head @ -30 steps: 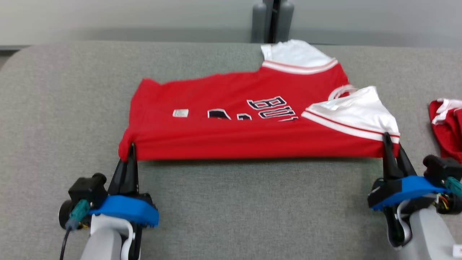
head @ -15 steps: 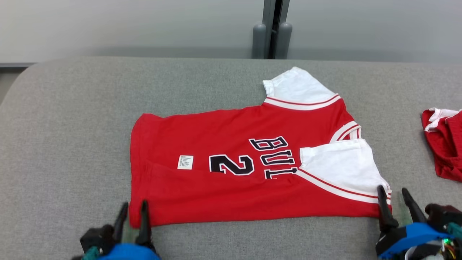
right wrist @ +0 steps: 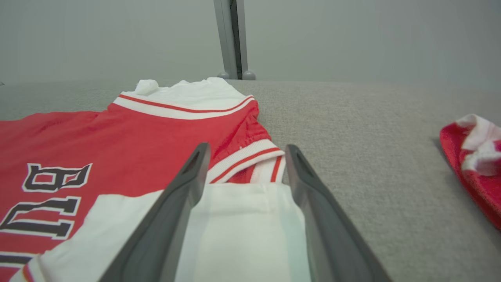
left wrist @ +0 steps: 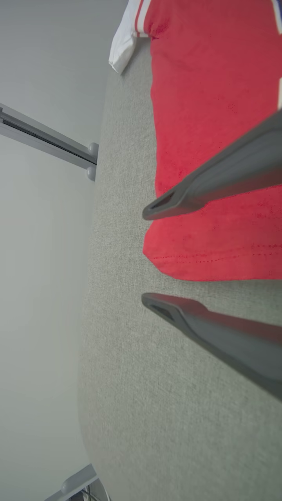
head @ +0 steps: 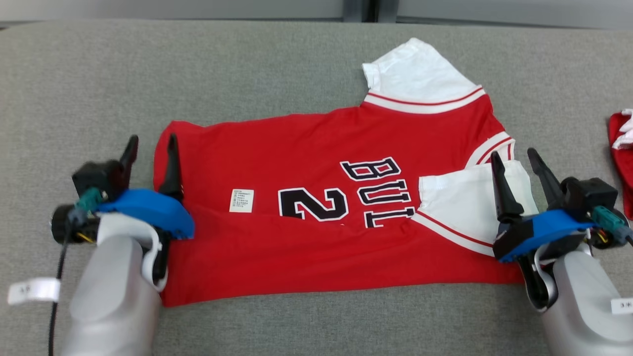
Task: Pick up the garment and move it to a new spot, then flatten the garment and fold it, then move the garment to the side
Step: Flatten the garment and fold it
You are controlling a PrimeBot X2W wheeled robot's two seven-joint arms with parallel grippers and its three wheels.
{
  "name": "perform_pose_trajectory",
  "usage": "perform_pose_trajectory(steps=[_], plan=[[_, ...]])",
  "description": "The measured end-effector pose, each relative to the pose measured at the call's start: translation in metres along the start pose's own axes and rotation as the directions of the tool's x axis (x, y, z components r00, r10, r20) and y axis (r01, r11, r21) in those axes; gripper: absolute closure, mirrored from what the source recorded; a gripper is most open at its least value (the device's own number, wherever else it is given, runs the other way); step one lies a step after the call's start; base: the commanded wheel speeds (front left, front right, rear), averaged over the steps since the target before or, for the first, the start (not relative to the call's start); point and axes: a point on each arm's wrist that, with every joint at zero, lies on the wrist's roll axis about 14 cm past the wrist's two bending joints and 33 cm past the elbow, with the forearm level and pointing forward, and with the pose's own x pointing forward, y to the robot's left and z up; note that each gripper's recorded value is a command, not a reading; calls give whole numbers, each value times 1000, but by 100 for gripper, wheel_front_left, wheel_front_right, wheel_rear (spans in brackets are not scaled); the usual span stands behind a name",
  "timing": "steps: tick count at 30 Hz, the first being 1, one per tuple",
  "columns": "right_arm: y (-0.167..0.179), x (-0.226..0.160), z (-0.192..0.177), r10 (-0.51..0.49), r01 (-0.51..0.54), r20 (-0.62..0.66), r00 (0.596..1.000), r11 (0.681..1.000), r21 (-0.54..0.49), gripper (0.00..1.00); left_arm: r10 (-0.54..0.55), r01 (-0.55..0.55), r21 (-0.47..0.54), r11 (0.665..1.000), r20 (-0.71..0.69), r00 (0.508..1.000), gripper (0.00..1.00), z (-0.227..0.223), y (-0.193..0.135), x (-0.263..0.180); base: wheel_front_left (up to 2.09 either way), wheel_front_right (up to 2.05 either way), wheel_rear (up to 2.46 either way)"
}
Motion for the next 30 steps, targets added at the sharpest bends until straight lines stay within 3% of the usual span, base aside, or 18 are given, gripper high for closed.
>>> perform_pose_trajectory(steps=[13, 14, 16, 17, 30], plan=[[4, 28, -4, 44, -45, -19, 999, 998, -45, 0, -13, 21, 34, 999, -198, 980, 0, -40, 4, 38, 0, 0, 0], [5, 31, -1, 49, -50, -14, 999, 997, -52, 0, -14, 21, 34, 999, -200, 980, 13, -40, 5, 40, 0, 0, 0], [5, 38, 5, 57, -57, -12, 998, 996, -66, 0, -14, 23, 40, 999, -202, 979, 87, -41, 6, 41, 0, 0, 0], [4, 42, 8, 60, -61, -12, 998, 995, -73, 0, -14, 23, 43, 999, -198, 980, 100, -40, 7, 43, 0, 0, 0], [8, 115, 42, 78, -105, -178, 981, 984, -147, 0, -51, 58, 76, 995, -100, 994, 100, -13, 1, 46, 0, 0, 0]])
